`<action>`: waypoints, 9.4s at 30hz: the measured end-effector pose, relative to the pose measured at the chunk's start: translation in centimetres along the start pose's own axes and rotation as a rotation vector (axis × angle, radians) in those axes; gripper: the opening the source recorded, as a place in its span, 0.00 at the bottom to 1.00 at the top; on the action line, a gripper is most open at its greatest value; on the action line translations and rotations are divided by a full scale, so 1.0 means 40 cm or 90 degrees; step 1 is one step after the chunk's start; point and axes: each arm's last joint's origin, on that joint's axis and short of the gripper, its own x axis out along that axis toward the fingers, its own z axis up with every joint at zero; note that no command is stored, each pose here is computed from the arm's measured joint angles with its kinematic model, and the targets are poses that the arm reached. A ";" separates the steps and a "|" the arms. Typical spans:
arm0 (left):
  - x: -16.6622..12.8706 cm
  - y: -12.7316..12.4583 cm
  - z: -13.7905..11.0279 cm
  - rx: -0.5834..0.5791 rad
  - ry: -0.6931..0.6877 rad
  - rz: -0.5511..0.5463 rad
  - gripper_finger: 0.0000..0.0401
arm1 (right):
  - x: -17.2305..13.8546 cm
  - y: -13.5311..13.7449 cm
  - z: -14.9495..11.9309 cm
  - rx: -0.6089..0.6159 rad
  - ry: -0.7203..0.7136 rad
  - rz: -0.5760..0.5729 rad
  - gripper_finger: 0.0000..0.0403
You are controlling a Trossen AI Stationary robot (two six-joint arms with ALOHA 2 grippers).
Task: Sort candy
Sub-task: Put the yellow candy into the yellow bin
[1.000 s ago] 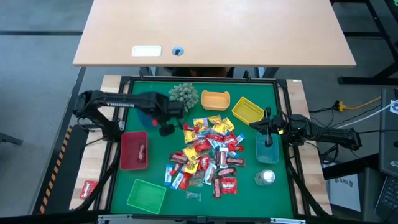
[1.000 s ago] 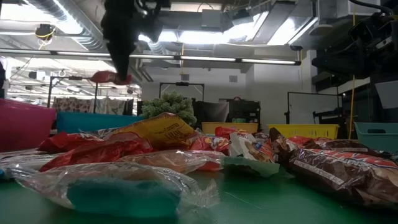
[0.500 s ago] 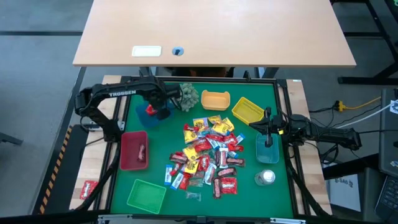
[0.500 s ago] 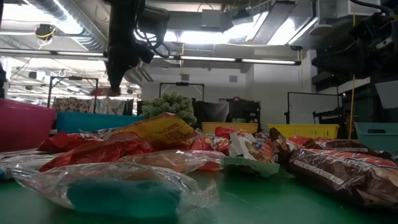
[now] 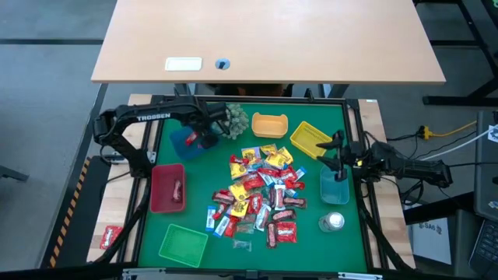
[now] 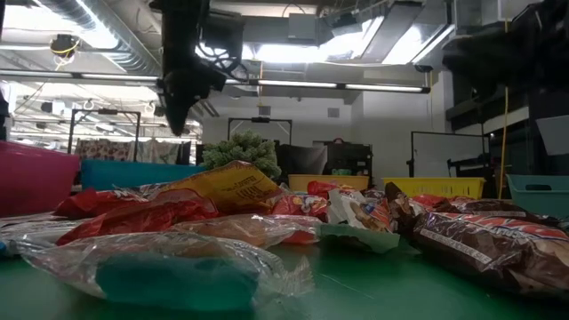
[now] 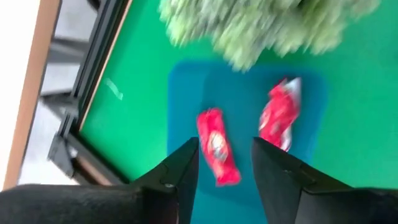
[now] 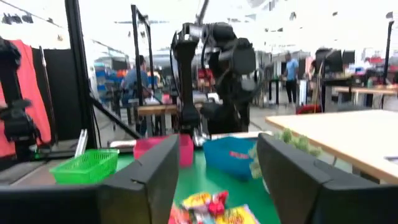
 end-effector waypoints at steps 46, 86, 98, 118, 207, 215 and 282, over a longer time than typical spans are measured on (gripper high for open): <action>-0.144 -0.301 -0.033 0.138 -0.300 -0.149 0.33 | 0.493 -0.046 -0.161 -0.152 0.656 -0.134 0.56; -0.151 -0.311 -0.030 0.133 -0.323 -0.161 0.33 | 0.481 -0.103 -0.263 -0.129 0.749 -0.131 0.20; -0.151 -0.311 -0.029 0.133 -0.324 -0.161 0.33 | 0.483 -0.104 -0.282 -0.135 0.755 -0.128 0.08; -0.153 -0.311 -0.028 0.131 -0.328 -0.164 0.33 | 0.528 -0.103 -0.197 -0.152 0.749 -0.116 0.00; 0.048 -0.448 0.021 0.293 -0.214 -0.141 0.49 | 0.366 -0.076 0.086 -0.148 1.103 -0.214 0.52; 0.072 -0.450 0.030 0.292 -0.191 -0.172 0.49 | 0.367 -0.077 0.086 -0.148 1.102 -0.214 0.52; -0.161 -0.468 0.137 0.219 -0.418 -0.130 0.00 | 0.505 -0.044 0.101 0.111 0.723 0.118 0.52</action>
